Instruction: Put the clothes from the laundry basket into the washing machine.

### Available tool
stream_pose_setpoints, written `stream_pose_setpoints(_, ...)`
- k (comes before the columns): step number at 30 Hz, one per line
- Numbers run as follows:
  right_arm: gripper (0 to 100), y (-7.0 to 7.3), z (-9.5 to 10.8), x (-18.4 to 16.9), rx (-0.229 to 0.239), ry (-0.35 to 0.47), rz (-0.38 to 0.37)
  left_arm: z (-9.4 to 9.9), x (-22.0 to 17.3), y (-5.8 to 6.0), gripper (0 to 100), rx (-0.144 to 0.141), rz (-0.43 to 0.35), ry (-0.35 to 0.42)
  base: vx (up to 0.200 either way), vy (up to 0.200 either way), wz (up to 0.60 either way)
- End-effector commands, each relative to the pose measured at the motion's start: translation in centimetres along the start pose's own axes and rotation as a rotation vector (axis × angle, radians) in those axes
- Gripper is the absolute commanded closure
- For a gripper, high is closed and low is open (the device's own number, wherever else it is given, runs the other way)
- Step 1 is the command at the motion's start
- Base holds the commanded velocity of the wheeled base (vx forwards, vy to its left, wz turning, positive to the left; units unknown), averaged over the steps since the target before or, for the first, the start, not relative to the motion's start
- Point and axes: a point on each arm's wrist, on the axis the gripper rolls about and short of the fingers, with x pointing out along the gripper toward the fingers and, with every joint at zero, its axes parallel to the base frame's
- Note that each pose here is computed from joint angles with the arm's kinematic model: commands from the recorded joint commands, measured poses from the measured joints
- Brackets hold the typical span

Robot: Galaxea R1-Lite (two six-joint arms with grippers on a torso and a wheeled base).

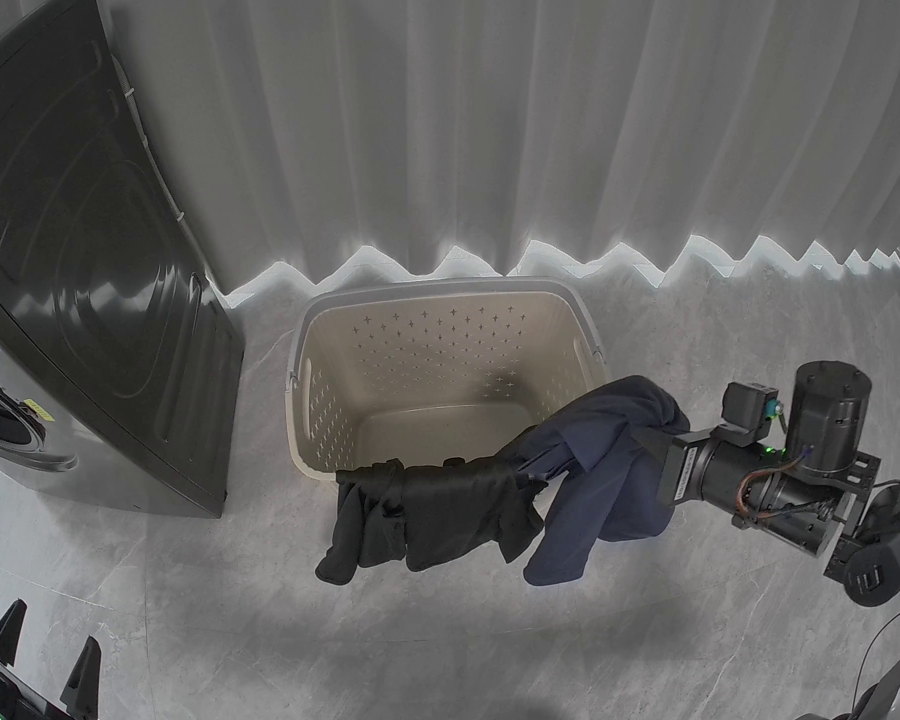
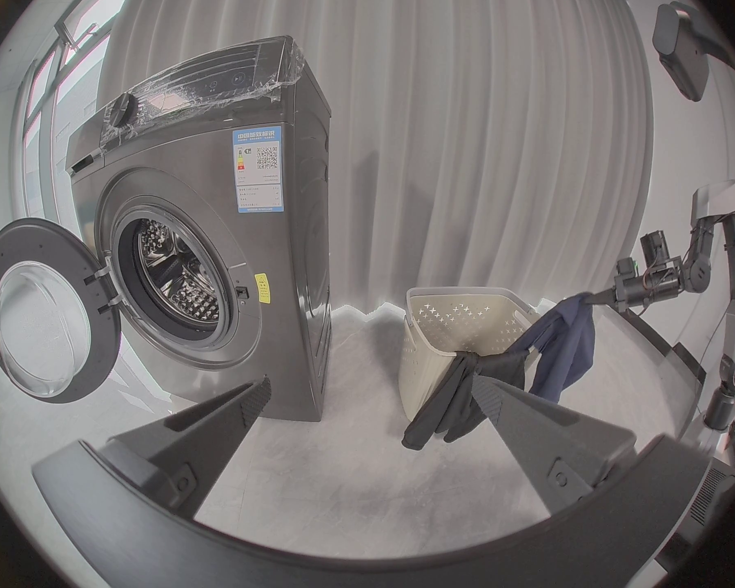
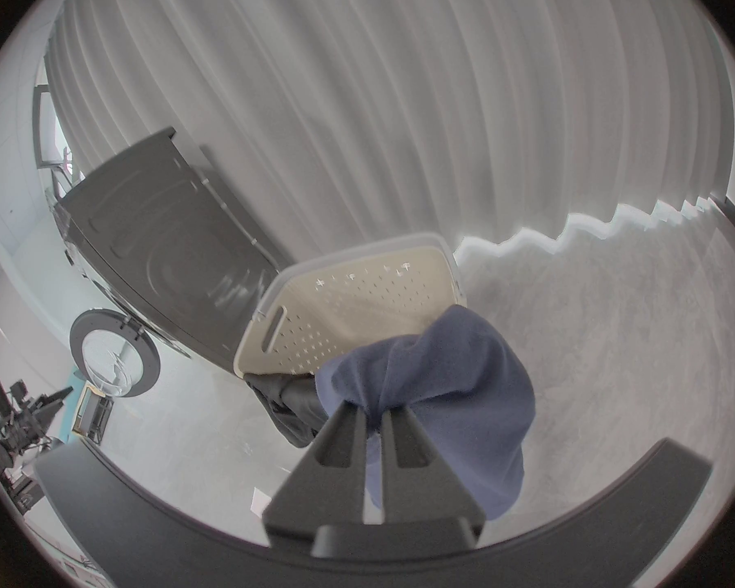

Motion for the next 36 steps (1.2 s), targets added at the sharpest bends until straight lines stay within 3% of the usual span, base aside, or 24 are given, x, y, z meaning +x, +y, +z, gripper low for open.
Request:
stream_pose_setpoints(1,100,0.9,2.8,-2.7,0.004,-0.121,0.045,-0.4,0.0,0.0,0,-0.001,0.0,0.003,0.0,0.0,0.0)
stream_pose_setpoints(14,100,2.7,7.7,-6.3,-0.029,-0.345,0.129,-0.4,0.0,0.0,0,0.002,0.0,0.003,0.0,0.0,0.0)
stream_pose_setpoints(17,100,2.6,7.4,-6.6,-0.035,-0.341,0.127,-0.4,0.0,0.0,0,0.001,0.0,0.003,0.0,0.0,0.0)
stream_pose_setpoints(21,100,2.7,7.9,-7.5,-0.033,-0.37,0.136,-0.4,0.0,0.0,0,0.001,0.0,0.003,-0.2,0.0,0.0)
stream_pose_setpoints(32,100,2.7,7.5,-7.5,-0.031,-0.356,0.139,-0.4,0.0,0.0,0,-0.001,0.0,0.003,-0.2,0.0,0.0)
stream_pose_setpoints(36,100,2.9,7.3,-7.6,-0.033,-0.352,0.149,-0.4,0.0,0.0,0,0.001,0.0,0.003,0.0,0.0,0.0)
